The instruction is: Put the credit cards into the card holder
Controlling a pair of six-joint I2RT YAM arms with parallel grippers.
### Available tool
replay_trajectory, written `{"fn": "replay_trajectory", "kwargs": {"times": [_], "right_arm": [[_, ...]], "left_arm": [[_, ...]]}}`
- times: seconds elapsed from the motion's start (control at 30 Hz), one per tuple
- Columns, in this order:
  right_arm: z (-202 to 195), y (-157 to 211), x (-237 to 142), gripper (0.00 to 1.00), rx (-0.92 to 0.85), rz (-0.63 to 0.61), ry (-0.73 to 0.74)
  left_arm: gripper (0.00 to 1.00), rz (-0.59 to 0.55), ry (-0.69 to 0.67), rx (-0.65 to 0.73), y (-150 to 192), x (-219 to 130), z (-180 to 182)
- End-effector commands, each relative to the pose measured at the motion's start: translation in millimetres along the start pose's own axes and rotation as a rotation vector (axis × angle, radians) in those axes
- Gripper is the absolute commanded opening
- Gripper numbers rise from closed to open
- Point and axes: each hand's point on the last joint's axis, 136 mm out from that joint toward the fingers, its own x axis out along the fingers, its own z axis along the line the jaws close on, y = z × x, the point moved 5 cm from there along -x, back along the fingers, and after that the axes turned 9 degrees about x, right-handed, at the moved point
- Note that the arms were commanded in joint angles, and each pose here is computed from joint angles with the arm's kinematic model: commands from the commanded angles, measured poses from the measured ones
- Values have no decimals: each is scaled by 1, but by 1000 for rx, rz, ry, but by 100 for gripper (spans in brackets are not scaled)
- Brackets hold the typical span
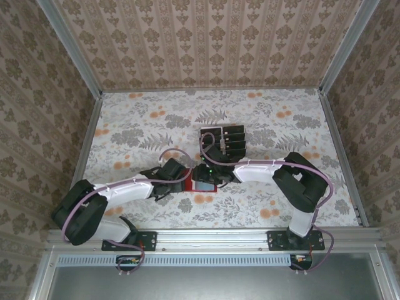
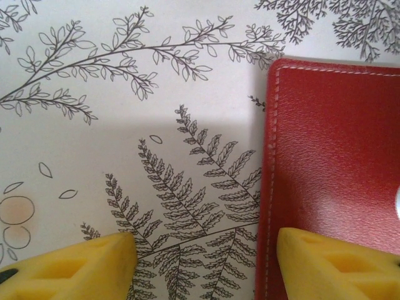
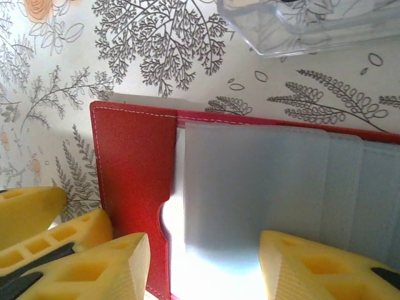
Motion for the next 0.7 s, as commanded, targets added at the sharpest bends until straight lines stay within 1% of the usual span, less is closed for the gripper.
{"fn": "replay_trajectory", "kwargs": {"times": [0.0,0.33,0.5,0.67], "right_arm": [[7,-1,5,50,35,14,-33],[8,2,12,50,109,18,-73],[9,2,12,50,138,10,-92],[10,4,13,51,163,9,-99]], "left_arm": [[64,-63,81,19,-4,3,-10],[68,-205,193,33,-7,-15,-16],[69,-237,242,64,-8,-20,-24],[69,-244,260,79,-6,-20,-30]]}}
